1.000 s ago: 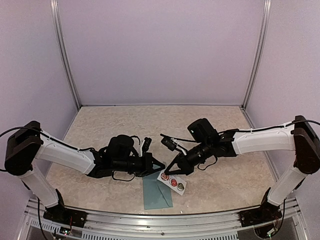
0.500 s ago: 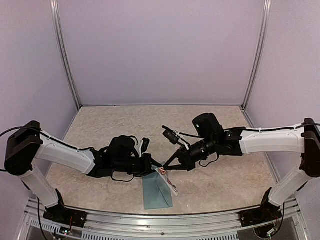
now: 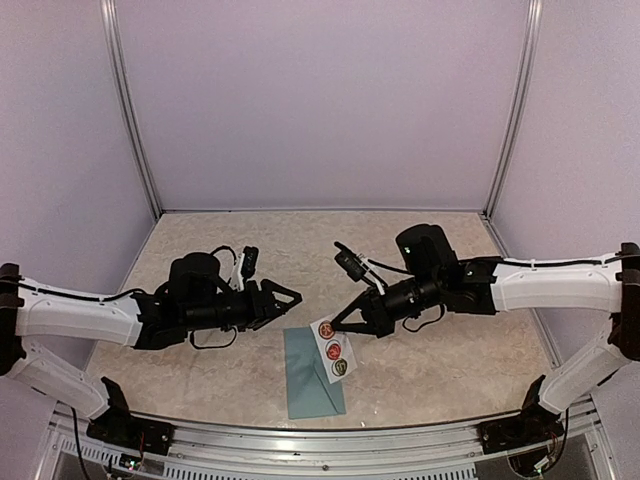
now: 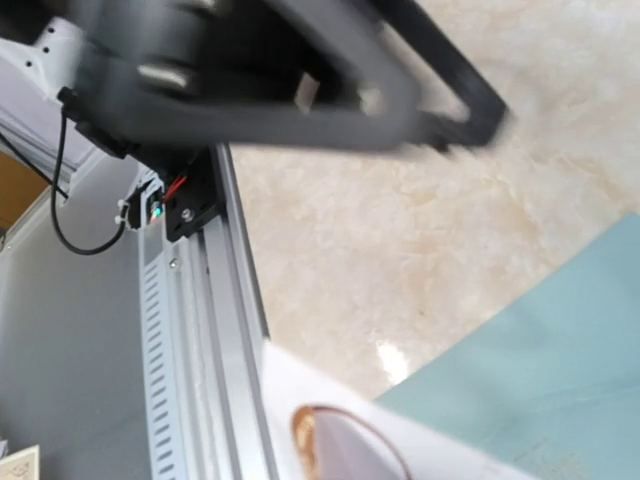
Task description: Place the letter into the envelope and seal it
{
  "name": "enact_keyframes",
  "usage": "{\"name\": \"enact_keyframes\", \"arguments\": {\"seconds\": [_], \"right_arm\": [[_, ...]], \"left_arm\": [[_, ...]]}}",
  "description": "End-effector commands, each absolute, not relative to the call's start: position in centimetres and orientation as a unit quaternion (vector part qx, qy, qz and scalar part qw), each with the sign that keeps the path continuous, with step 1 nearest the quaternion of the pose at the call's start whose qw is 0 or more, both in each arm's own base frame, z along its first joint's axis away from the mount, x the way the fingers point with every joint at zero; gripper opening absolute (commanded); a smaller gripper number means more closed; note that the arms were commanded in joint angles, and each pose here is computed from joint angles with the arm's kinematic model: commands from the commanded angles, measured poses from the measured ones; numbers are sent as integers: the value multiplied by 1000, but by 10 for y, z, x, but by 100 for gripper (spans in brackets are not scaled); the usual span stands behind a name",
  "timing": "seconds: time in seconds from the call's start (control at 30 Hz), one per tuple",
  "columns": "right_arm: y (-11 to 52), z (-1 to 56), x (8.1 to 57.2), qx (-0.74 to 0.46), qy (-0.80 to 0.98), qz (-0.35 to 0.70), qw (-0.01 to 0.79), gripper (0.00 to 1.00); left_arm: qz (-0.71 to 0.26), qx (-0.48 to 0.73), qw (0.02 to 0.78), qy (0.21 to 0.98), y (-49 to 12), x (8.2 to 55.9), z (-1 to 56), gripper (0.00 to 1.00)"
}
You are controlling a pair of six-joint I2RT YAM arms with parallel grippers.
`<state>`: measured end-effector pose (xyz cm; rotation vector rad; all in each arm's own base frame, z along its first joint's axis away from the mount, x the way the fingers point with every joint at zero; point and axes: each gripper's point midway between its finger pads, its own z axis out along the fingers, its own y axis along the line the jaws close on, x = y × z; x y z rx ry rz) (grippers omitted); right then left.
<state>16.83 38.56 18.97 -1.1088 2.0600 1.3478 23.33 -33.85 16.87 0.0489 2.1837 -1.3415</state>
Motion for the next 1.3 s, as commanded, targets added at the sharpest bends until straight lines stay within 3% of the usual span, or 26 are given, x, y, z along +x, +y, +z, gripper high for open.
{"name": "enact_keyframes", "arguments": {"seconds": [0.0,0.13,0.37,1.07,1.27], "right_arm": [[389,185,166,-398,745,487,222,0],[395,175,163,-407,746,483,210,0],[405,164,155,-426,749,472,190,0],[406,157,148,-439,751,462,174,0],[405,157,149,-438,753,458,176,0]], "left_arm": [[-525,20,290,800,-327,225,189,67],[-548,22,258,795,-336,217,195,78],[-551,56,208,806,-364,208,185,79],[-524,106,133,834,-400,186,145,38],[-513,107,130,842,-400,186,138,18]]}}
